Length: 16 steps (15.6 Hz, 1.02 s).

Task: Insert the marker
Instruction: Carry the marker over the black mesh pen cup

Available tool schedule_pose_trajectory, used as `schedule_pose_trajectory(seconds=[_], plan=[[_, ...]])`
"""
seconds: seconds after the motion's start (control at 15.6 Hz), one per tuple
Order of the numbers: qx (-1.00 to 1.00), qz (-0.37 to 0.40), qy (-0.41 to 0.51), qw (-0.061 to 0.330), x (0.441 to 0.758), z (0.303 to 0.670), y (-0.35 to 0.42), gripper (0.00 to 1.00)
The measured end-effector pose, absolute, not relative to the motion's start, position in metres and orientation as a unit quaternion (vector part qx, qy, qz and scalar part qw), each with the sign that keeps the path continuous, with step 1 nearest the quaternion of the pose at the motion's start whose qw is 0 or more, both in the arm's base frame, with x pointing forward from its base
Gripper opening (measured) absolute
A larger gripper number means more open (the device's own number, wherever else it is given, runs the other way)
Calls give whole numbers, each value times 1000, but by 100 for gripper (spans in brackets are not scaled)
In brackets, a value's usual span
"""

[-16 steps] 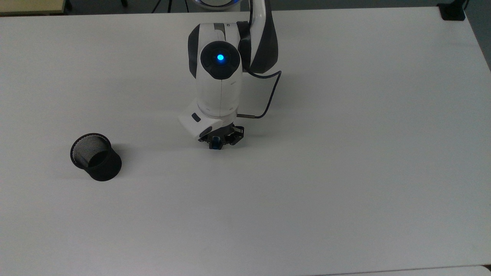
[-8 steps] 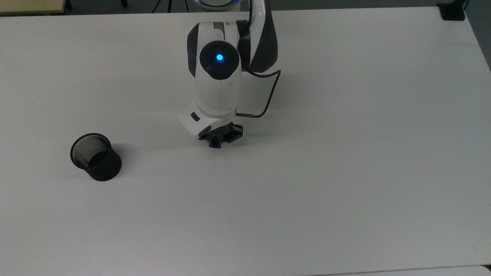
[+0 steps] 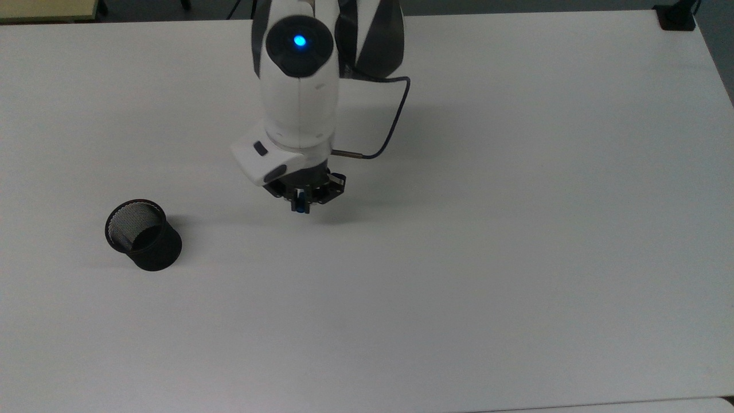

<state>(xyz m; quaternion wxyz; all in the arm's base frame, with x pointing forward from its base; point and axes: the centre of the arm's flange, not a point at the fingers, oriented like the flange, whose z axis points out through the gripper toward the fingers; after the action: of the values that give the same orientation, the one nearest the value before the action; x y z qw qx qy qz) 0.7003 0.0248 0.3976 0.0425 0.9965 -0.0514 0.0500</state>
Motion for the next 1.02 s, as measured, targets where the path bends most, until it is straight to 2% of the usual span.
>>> schedule_pose_trajectory(seconds=[0.19, 0.38, 0.77, 1.02], plan=[[991, 91, -86, 39, 705, 442, -21, 18], [977, 175, -119, 37, 713, 474, -67, 18], [922, 328, -204, 30, 718, 513, -142, 18], [881, 414, -228, 27, 712, 519, -175, 18]])
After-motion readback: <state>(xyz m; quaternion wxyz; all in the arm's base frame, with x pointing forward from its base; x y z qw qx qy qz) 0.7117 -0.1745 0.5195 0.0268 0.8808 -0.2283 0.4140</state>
